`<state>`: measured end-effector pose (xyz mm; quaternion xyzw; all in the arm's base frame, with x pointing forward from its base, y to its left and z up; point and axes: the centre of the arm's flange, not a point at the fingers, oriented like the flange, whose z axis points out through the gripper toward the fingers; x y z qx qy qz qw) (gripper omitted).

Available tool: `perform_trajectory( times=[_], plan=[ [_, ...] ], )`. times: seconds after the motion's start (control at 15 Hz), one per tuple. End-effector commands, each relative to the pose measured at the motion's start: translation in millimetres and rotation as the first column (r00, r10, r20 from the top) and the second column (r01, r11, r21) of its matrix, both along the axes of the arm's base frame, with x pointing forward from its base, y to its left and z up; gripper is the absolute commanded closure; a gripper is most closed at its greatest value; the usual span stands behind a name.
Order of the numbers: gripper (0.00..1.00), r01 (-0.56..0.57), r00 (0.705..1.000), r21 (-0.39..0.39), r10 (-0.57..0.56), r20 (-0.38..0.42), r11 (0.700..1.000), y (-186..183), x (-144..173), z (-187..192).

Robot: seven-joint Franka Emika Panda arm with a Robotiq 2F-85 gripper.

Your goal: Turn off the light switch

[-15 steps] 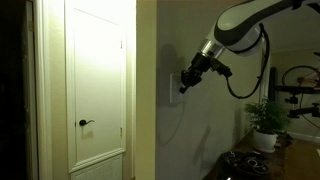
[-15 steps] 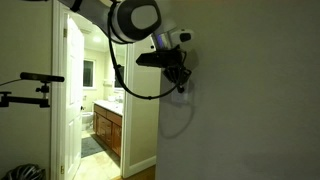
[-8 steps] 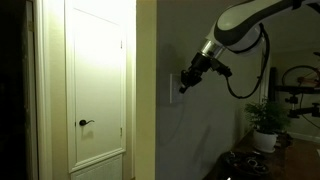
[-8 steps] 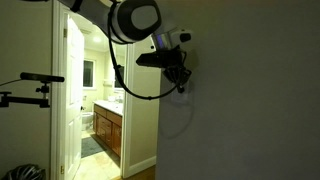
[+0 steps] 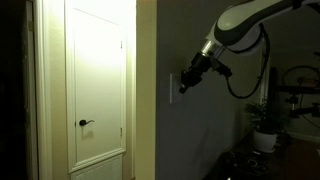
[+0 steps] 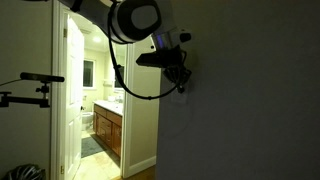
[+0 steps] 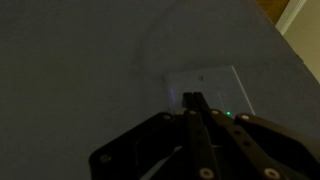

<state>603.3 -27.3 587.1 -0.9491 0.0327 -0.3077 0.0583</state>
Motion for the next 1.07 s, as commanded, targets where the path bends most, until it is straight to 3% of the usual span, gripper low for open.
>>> perform_trajectory(
  times=[0.0,0.07,0.13,0.2,0.87,1.0],
  plan=[
    [0.96,-0.017,0.999,0.024,0.017,-0.032,1.000,1.3,-11.1,4.2],
    [0.96,-0.036,0.997,0.036,0.038,-0.064,0.999,2.8,-18.5,2.9],
    [0.76,-0.050,0.993,0.046,0.055,-0.108,0.998,4.2,-26.0,0.6],
    [0.68,-0.060,0.987,0.056,0.068,-0.149,0.997,5.3,-34.4,-2.4],
    [0.06,-0.027,0.917,0.052,0.045,-0.397,0.998,5.8,-110.6,-39.6],
    [0.00,0.010,0.911,0.049,0.011,-0.412,0.999,3.1,-126.2,-59.1]
  ],
)
